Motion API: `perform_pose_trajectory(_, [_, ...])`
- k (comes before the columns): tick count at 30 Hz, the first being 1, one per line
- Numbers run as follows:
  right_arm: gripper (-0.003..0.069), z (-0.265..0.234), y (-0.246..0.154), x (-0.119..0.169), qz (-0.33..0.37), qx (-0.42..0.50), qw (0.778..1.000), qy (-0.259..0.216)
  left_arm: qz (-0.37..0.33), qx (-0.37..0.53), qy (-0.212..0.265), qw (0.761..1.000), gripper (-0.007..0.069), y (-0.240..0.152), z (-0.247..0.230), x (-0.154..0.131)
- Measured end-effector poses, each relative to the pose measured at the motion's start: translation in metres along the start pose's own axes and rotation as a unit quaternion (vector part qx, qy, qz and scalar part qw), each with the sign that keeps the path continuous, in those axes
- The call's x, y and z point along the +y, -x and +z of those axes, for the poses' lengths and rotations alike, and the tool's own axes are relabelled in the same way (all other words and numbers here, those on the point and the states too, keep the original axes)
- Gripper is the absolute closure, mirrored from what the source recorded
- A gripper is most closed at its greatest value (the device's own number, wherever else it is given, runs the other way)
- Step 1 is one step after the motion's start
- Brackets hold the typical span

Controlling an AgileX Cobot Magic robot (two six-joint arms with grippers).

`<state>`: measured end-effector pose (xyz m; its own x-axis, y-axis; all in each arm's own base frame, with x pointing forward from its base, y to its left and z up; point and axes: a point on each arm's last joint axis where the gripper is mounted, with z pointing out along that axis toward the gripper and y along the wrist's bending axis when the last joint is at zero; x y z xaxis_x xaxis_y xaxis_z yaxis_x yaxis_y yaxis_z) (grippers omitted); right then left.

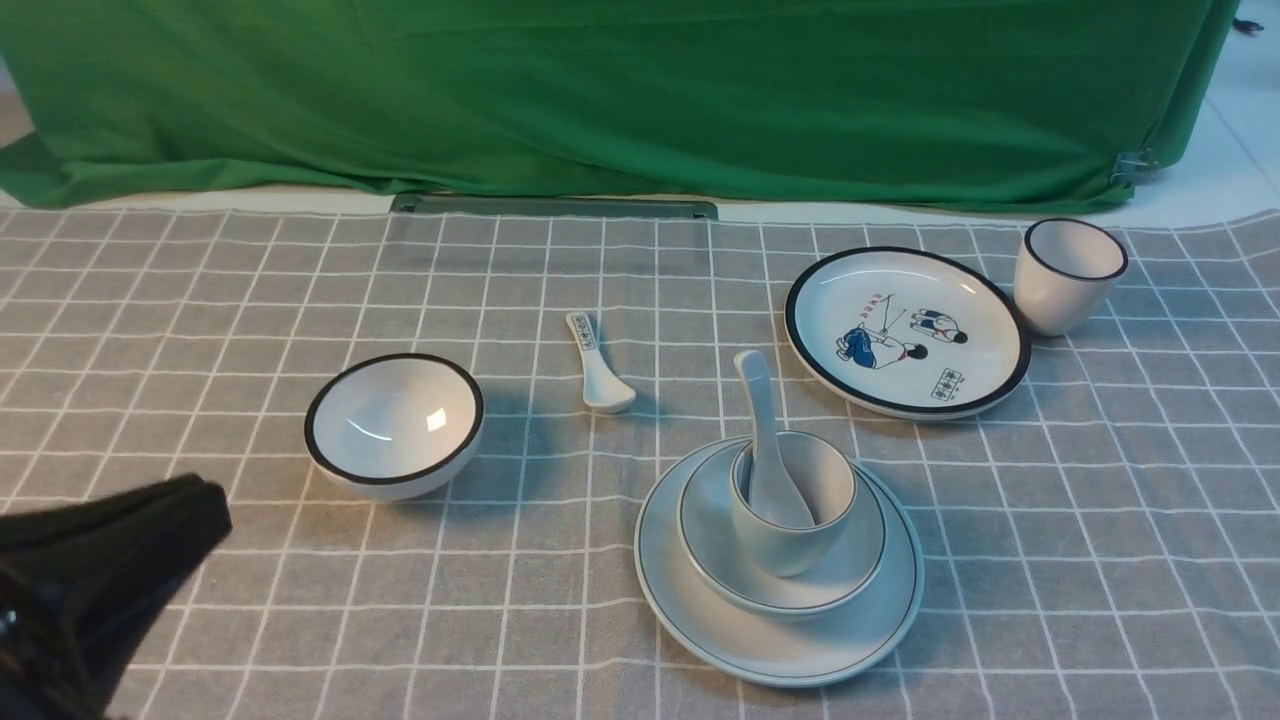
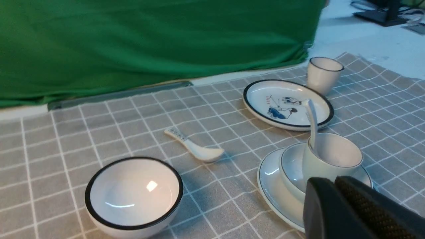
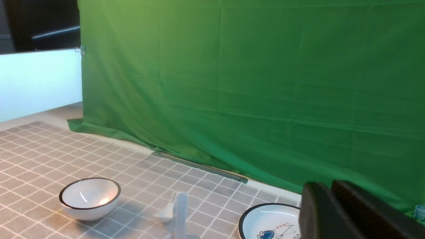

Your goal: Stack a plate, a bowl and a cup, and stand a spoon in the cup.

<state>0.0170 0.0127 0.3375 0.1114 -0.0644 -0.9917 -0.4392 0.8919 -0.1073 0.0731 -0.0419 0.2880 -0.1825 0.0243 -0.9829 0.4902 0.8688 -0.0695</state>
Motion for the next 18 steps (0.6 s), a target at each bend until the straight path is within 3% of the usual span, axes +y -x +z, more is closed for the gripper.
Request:
perform_pose_trajectory(4, [0.0561, 0.0, 0.0, 0.0, 0.0, 0.0, 1.0, 0.0, 0.014, -0.043, 0.038, 0.998, 0.0613, -0.025, -0.005, 0.007])
perform_pose_trajectory(8, [0.055, 0.0, 0.0, 0.0, 0.0, 0.0, 1.0, 0.0, -0.009, -0.083, 0.143, 0.986, 0.0613, -0.064, -0.012, 0.023])
perform_pose_trajectory(9, [0.0547, 0.0, 0.0, 0.0, 0.0, 0.0, 1.0, 0.0, 0.0, -0.073, 0.05, 0.996, 0.0613, -0.072, -0.012, 0.025])
perform_pose_trajectory(10, [0.0544, 0.0, 0.0, 0.0, 0.0, 0.0, 1.0, 0.0, -0.015, -0.083, 0.177, 0.981, 0.0613, -0.078, -0.013, 0.027])
perform_pose_trajectory(14, [0.053, 0.0, 0.0, 0.0, 0.0, 0.0, 1.0, 0.0, -0.023, -0.083, 0.225, 0.971, 0.0613, -0.089, -0.018, 0.031])
perform_pose_trajectory(18, [0.0519, 0.0, 0.0, 0.0, 0.0, 0.0, 1.0, 0.0, -0.028, -0.046, 0.236, 0.97, 0.0613, -0.096, -0.017, 0.031])
